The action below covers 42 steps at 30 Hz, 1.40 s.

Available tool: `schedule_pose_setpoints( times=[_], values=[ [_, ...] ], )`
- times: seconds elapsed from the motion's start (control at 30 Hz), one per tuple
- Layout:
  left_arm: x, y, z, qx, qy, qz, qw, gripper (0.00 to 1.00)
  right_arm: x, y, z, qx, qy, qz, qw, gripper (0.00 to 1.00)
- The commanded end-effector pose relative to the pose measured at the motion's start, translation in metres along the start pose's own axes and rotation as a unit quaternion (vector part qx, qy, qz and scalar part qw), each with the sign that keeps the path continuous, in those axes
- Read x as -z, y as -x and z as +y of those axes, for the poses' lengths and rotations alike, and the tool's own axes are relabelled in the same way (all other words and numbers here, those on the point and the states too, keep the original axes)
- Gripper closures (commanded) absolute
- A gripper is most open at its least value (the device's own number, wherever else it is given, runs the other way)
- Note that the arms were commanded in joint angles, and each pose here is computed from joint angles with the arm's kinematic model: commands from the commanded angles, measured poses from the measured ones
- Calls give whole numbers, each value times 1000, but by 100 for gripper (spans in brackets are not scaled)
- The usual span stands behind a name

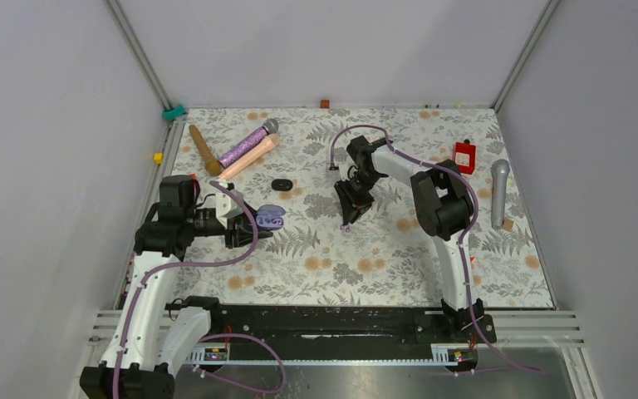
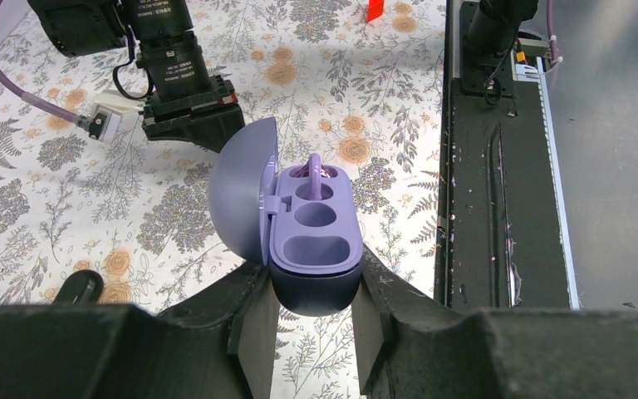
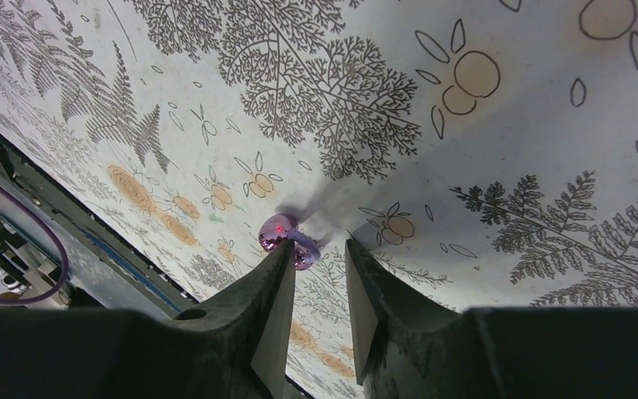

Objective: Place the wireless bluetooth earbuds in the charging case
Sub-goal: Pick up the earbud from the center of the board.

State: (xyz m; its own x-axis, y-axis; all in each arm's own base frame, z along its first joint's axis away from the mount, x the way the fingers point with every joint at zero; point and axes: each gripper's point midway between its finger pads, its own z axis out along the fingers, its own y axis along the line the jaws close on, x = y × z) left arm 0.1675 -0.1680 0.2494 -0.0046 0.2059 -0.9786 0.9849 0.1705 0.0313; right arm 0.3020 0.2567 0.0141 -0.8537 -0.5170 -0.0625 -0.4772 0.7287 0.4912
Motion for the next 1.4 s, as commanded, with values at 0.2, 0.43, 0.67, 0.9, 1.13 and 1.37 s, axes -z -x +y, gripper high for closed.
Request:
schedule_pose_setpoints(
  times=[0.2, 0.43, 0.67, 0.9, 1.13, 1.37],
  values=[
    [0, 12, -2, -19, -13, -18, 1000, 98, 5, -3, 12, 28, 31, -4, 999, 66],
    [0, 12, -2, -20, -14, -19, 1000, 98, 8, -7, 20, 43, 52, -4, 998, 71],
    [0, 13, -3, -20, -15, -20, 999, 99, 12, -8, 31, 61, 72, -9, 996, 81],
    [0, 13, -3, -21, -15, -21, 999, 99, 33, -2, 39, 93, 60, -42, 993, 86],
    [0, 13, -4, -20, -16, -21, 999, 98, 50, 1, 43, 134, 39, -81, 987, 91],
    [-1, 11, -3, -15, -20, -23, 999, 98, 76, 12, 42, 163, -12, -135, 977, 93]
  ],
)
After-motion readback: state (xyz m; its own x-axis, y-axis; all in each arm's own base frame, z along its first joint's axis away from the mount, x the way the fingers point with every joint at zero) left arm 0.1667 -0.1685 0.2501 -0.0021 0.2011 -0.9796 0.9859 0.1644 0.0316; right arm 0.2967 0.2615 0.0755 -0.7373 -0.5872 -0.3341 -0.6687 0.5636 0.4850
